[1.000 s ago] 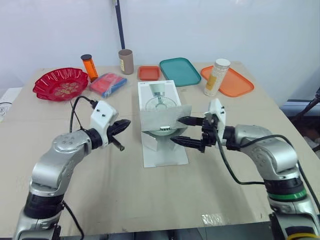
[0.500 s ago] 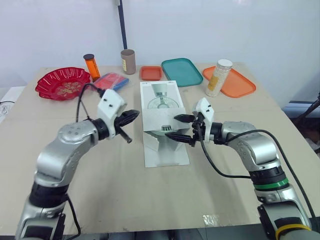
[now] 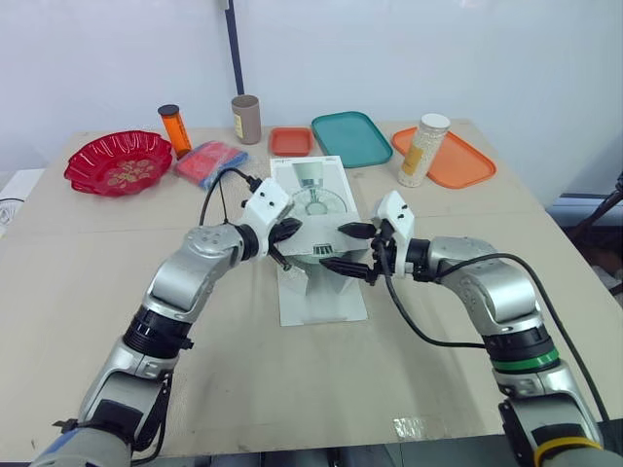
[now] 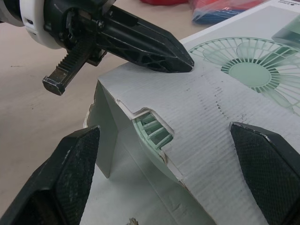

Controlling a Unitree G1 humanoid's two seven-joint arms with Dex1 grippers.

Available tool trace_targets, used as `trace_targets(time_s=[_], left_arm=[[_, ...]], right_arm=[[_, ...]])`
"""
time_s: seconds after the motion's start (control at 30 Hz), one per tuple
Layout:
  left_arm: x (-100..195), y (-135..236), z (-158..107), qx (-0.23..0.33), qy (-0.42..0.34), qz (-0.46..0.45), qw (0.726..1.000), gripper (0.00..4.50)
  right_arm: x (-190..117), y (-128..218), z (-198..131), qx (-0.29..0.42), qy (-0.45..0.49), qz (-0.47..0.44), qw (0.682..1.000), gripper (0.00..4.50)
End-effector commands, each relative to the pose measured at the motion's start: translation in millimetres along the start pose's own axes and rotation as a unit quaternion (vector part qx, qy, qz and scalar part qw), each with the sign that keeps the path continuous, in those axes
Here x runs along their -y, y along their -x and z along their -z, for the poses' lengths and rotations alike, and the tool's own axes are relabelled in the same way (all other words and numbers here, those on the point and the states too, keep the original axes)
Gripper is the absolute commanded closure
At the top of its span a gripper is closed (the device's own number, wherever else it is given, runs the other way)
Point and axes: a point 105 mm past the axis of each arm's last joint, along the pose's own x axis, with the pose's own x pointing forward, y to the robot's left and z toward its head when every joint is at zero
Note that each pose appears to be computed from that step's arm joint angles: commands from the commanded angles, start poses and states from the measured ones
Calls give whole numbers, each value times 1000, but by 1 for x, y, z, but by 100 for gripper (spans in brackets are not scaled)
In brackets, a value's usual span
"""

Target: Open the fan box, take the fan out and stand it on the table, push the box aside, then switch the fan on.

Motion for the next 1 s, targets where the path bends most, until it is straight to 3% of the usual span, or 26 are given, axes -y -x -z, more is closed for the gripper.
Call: trace_targets(time_s=[0.03,0.4,0.5,0.63,0.77,1.0], left_arm=[[1,-5,-1,1,-16,2,1000,446],[5,-4,6,-9,-7,0,1000,446],[6,-3,6,-8,0,-1,1000,450],[7,-1,6,-10,3,0,1000,450],[11,-1,8,-15,10,3,1000,450],[16,1,11,-22,15,14,1000,450]], right_arm=[[-3,2,-13,17,21,5,1000,0],[-21,27,-45,13,163,38,986,0],[-35,29,-40,0,199,23,980,79],[-50,27,-36,-14,228,14,973,280],[-63,21,-23,-37,280,6,959,447],[-75,9,-11,-60,315,-2,947,447]])
